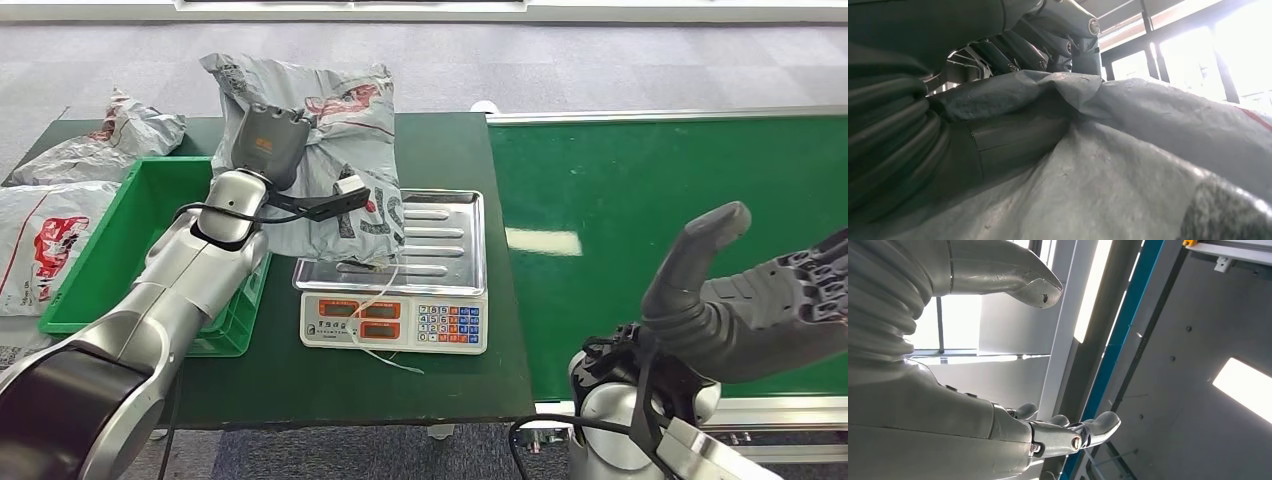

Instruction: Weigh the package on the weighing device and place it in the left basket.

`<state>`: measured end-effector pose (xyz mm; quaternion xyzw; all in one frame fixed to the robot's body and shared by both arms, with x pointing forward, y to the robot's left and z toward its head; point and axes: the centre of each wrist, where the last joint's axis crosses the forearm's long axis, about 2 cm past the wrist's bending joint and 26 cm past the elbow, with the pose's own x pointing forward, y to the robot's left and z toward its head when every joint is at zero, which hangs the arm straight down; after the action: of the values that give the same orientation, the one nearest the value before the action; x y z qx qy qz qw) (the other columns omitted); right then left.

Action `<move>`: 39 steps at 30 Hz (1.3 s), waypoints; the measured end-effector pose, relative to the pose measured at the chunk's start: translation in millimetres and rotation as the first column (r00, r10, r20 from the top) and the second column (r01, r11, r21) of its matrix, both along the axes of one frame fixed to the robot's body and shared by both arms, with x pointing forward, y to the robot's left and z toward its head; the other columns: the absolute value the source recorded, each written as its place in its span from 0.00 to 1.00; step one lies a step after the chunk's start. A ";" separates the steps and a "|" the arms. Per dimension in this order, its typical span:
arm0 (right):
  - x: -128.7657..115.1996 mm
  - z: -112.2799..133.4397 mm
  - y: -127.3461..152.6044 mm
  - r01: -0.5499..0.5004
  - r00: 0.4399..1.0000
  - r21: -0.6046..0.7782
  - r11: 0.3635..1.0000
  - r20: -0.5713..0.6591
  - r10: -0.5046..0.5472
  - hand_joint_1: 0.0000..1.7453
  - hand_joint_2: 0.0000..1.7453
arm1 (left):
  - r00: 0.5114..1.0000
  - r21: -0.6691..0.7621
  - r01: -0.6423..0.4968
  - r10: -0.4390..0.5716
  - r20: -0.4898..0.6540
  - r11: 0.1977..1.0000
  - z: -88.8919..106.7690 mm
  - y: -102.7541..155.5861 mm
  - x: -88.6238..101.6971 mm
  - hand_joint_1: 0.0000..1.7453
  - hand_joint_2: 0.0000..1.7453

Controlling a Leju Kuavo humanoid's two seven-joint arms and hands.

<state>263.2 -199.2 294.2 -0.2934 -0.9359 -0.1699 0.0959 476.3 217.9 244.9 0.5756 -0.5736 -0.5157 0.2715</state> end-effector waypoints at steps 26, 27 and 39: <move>-3.3 -9.2 -2.5 -0.008 0.999 0.019 1.000 -0.031 0.009 0.00 1.00 | 0.777 -0.233 -0.622 0.626 -0.065 0.748 25.3 138.5 11.7 1.00 1.00; -3.3 -9.3 -2.7 -0.008 0.999 0.019 1.000 -0.031 0.008 0.00 1.00 | 0.761 -0.245 -0.641 0.644 -0.079 0.727 24.6 148.5 10.4 1.00 1.00; -3.2 -10.1 -4.2 -0.002 0.999 0.019 1.000 -0.034 0.002 0.00 1.00 | 0.685 -0.275 -0.719 0.717 -0.127 0.638 19.1 192.2 1.5 1.00 1.00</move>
<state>260.0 -203.4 284.1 -0.2944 -0.9327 -0.1738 0.1150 477.9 410.2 264.1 0.7054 -0.3692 -0.2728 0.5401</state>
